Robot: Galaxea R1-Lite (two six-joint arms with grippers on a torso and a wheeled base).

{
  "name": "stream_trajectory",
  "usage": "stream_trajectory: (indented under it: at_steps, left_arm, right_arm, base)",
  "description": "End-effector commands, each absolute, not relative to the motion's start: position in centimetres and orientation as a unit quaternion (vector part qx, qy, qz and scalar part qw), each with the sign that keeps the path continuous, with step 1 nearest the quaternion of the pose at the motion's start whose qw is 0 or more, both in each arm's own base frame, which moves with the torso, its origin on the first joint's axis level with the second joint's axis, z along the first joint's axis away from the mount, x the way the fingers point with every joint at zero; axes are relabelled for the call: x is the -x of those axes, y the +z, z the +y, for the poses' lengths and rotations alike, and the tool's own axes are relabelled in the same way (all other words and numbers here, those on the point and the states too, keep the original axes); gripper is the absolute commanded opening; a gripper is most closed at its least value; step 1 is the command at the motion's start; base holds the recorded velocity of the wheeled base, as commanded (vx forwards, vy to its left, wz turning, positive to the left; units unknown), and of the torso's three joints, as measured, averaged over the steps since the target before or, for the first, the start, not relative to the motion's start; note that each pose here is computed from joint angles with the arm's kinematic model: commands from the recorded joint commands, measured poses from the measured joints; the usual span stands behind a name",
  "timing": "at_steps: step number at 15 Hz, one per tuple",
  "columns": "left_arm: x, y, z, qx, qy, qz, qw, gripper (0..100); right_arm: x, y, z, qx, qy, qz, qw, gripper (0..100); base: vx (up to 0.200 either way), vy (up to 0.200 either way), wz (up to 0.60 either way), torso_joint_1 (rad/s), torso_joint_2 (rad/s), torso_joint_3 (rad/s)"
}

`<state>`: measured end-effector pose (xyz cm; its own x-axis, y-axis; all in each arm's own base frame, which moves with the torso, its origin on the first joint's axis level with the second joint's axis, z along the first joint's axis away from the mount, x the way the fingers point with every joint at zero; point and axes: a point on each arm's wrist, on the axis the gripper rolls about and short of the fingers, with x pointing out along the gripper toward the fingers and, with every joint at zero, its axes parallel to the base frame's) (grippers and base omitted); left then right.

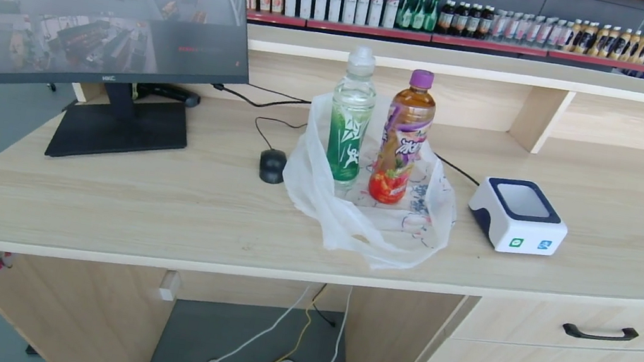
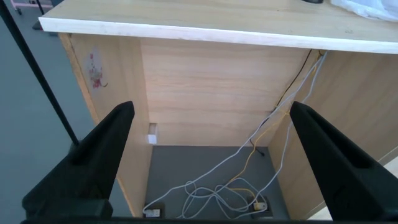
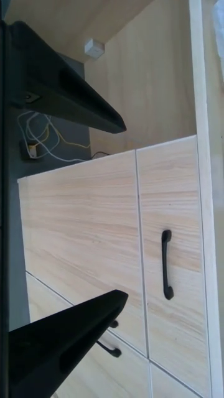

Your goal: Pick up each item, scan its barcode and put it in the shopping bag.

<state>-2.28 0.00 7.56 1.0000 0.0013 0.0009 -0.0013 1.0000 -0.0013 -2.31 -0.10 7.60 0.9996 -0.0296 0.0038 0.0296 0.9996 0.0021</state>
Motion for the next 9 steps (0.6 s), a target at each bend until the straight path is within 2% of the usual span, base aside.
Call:
stream_trajectory:
  at_steps: [1, 9]
  left_arm:
    - [2.28, 7.56, 0.0, 0.001, 0.002, -0.001, 1.0, 100]
    - [2.28, 7.56, 0.0, 0.002, 0.002, -0.001, 1.0, 100]
  right_arm:
    - [2.29, 7.59, -0.1, -0.002, -0.015, -0.001, 1.0, 100]
    - [2.29, 7.59, -0.1, -0.002, -0.015, -0.001, 1.0, 100]
  base:
    - [0.0, -0.2, 0.0, 0.017, 0.01, -0.002]
    - [0.0, -0.2, 0.0, 0.003, 0.0, 0.003]
